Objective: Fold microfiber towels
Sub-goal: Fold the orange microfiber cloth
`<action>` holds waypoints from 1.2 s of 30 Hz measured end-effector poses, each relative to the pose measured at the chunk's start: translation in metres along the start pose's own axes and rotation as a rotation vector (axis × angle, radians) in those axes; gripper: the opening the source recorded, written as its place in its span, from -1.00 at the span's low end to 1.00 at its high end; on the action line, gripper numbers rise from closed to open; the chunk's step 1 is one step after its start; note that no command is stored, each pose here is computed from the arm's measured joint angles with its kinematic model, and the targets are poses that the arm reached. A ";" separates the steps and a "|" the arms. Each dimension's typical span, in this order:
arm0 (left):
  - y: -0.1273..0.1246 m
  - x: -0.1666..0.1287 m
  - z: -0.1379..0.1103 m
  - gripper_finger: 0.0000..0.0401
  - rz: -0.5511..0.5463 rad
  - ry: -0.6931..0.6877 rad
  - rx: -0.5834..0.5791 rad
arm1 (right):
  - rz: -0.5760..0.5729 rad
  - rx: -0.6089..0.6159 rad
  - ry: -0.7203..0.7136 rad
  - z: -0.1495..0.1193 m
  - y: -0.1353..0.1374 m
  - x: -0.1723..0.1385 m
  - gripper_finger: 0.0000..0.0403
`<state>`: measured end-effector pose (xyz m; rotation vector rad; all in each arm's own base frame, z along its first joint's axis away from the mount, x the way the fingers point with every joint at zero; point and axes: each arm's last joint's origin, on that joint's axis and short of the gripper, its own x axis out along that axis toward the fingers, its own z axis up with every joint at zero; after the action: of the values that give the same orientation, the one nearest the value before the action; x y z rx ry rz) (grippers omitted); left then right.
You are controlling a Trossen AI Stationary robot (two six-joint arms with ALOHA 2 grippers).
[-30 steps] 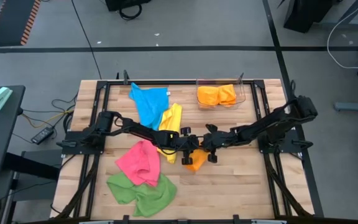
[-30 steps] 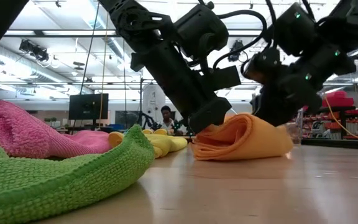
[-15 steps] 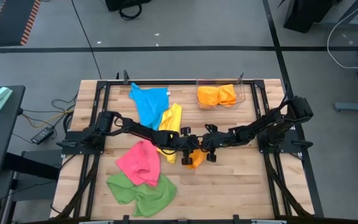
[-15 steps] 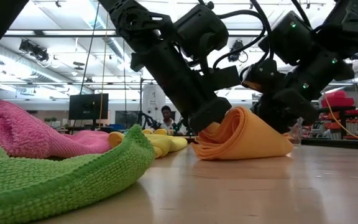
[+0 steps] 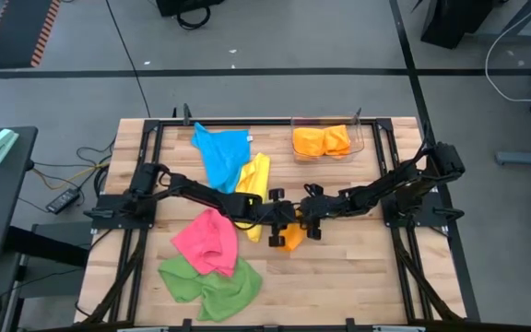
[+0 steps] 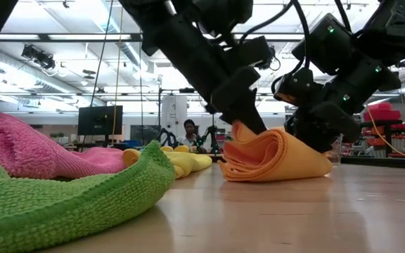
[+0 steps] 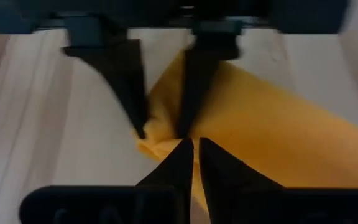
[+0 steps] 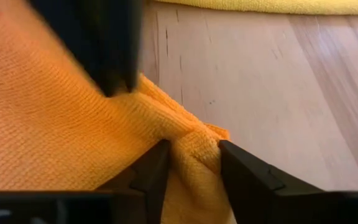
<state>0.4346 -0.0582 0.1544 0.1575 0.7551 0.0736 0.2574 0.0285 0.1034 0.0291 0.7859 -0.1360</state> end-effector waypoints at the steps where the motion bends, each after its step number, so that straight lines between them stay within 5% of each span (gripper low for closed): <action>1: -0.002 0.000 0.000 -0.84 -0.002 0.000 0.007 | 0.000 0.000 0.000 0.000 0.000 0.000 -0.23; 13: -0.017 -0.005 0.007 -0.85 -0.027 -0.078 0.053 | 0.001 -0.001 0.008 -0.001 0.000 0.000 -0.22; 25: -0.033 -0.003 -0.012 -0.84 -0.207 0.080 0.134 | 0.005 -0.004 0.013 0.000 -0.001 -0.004 -0.21; 36: -0.037 0.013 -0.024 -0.83 -0.211 0.112 0.150 | 0.030 0.007 0.006 0.011 -0.006 -0.042 0.08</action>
<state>0.4280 -0.0901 0.1219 0.2168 0.8855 -0.1768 0.2352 0.0266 0.1414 0.0480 0.7902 -0.1108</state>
